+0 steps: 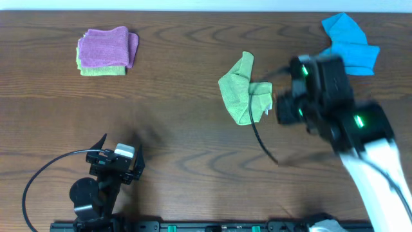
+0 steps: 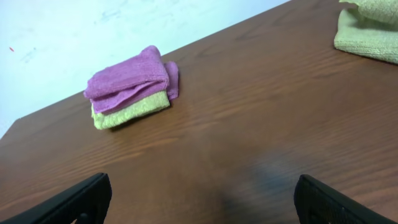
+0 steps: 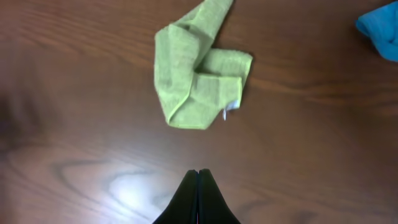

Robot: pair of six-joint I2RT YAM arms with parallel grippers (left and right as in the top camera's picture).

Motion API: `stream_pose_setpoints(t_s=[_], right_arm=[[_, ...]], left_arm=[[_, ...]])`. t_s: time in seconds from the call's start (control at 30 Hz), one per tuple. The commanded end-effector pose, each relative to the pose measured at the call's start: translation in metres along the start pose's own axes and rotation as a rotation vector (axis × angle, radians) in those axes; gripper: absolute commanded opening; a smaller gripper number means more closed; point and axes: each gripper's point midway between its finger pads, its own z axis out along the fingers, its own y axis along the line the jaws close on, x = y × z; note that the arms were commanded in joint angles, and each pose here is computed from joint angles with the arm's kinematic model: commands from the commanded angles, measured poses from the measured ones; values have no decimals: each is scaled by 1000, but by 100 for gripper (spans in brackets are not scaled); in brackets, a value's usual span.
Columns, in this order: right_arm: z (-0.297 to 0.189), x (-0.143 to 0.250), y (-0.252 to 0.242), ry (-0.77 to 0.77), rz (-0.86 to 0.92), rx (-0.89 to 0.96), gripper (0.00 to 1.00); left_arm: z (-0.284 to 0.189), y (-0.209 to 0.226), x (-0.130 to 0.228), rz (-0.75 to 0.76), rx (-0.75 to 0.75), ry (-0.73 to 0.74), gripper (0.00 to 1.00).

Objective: Fold the cloth
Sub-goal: 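Raise both grippers and move them forward toward the yellow-green cloth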

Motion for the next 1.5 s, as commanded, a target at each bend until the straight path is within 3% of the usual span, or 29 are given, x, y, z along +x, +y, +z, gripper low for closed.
stream_pose_setpoints(t_s=[0.0, 0.2, 0.47, 0.7, 0.83, 1.03, 1.23, 1.47], right_arm=[[-25, 22, 4, -62, 13, -32, 2], [-40, 71, 2, -102, 57, -68, 2], [2, 122, -7, 21, 152, -42, 2], [31, 88, -7, -121, 219, -44, 1], [65, 93, -10, -51, 236, -9, 1], [113, 100, -3, 76, 237, -19, 1], [118, 98, -3, 81, 224, -16, 1], [115, 105, -6, 116, 216, -9, 1]], left_arm=[[3, -7, 7, -9, 26, 10, 95], [2, -7, -1, 1, 34, -28, 95], [-2, -31, -22, -36, 183, -128, 95], [-2, -34, -16, -284, 210, -80, 95], [-11, -60, -27, -314, 380, -121, 95], [-11, -66, -17, -629, 416, -16, 95], [-26, -91, -33, -612, 606, -53, 95], [-24, -84, -36, -577, 572, -83, 95]])
